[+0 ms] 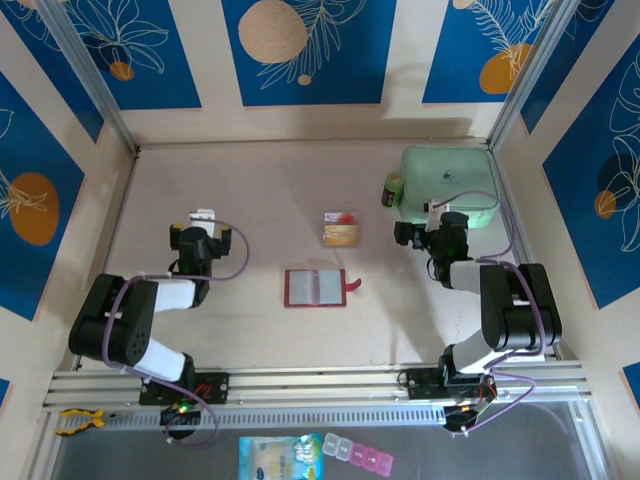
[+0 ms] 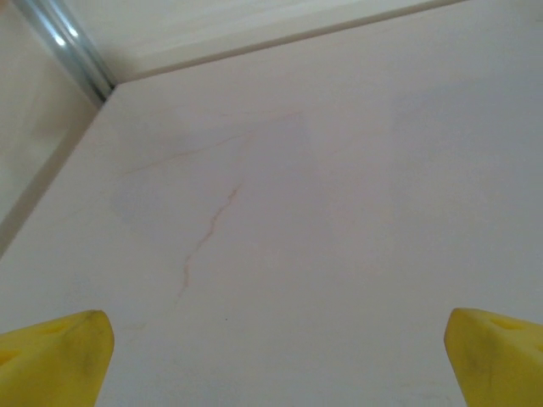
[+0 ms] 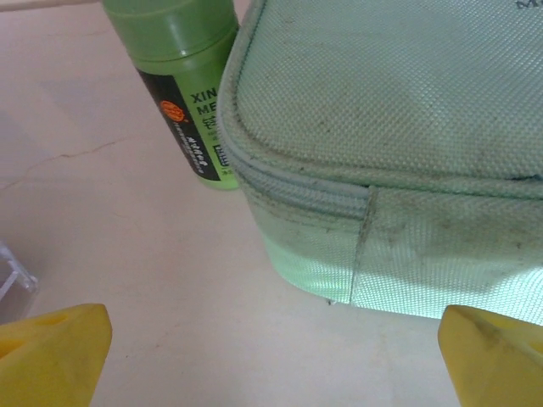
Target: Take the credit cards out of the card holder
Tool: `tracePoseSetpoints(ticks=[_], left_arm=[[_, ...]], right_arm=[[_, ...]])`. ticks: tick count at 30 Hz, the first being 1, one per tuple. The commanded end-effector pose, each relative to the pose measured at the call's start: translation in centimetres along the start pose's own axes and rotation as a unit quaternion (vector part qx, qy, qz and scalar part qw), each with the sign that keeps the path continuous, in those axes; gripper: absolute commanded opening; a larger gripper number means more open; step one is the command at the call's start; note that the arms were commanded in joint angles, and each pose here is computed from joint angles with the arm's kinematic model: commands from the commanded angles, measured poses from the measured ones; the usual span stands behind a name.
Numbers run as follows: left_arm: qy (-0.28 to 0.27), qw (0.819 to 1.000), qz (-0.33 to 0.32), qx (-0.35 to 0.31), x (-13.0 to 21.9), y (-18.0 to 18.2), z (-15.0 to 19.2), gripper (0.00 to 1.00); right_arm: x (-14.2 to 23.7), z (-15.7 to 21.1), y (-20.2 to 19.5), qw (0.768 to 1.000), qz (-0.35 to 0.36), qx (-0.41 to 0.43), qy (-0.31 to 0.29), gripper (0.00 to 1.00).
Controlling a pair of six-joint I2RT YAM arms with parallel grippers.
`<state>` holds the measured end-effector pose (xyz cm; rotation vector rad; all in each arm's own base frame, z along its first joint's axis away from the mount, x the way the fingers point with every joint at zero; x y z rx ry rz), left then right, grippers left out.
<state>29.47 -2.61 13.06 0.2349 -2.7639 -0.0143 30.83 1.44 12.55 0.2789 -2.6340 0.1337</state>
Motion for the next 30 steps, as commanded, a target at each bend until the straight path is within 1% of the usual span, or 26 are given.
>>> tracePoseSetpoints(ticks=[1, 5, 6, 8, 9, 11, 17, 30], left_arm=[[-0.033, 0.998, 0.056, 0.023, -0.03, -0.29, -0.44, 0.99], [-0.013, 0.997, 0.072, 0.04, -0.73, 0.21, 0.06, 0.99], [-0.023, 0.996, 0.076, 0.042, -0.85, 0.31, 0.37, 0.99], [-0.011, 0.996, 0.078, 0.043, -0.84, 0.3, 0.32, 0.99], [-0.016, 0.996, 0.081, 0.044, -0.91, 0.33, 0.34, 0.99], [-0.01, 0.995, 0.083, 0.046, -0.96, 0.4, 0.35, 0.99], [-0.018, 0.995, 0.083, 0.045, -0.88, 0.41, 0.29, 1.0], [-0.016, 0.995, 0.082, 0.045, -0.88, 0.45, 0.36, 1.0]], right_arm=[[0.5, -0.76, 0.03, 0.999, -0.013, 0.011, -0.051, 0.99], [0.56, -0.25, -0.05, 0.998, -0.008, 0.008, -0.06, 0.99], [0.57, -0.31, -0.06, 0.998, -0.007, 0.007, -0.057, 0.99], [0.54, -0.32, -0.06, 0.998, -0.006, 0.008, -0.057, 0.99], [0.54, -0.3, -0.05, 0.998, -0.006, 0.008, -0.058, 0.99], [0.59, -0.3, -0.05, 0.998, -0.005, 0.009, -0.059, 0.99], [0.57, -0.26, 0.0, 0.998, -0.006, 0.009, -0.058, 0.99], [0.65, -0.26, -0.07, 0.998, -0.005, 0.007, -0.06, 0.99]])
Point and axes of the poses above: each hand's point on the last joint's axis, 136 mm out from that joint toward the fingers, its own x axis back along the fingers, its own y axis along the line the jaws close on, z = x × y, the point moved 10 cm from there along x, back along the fingers, and after that the axes turned 12 degrees about x, right-handed, at the moved point
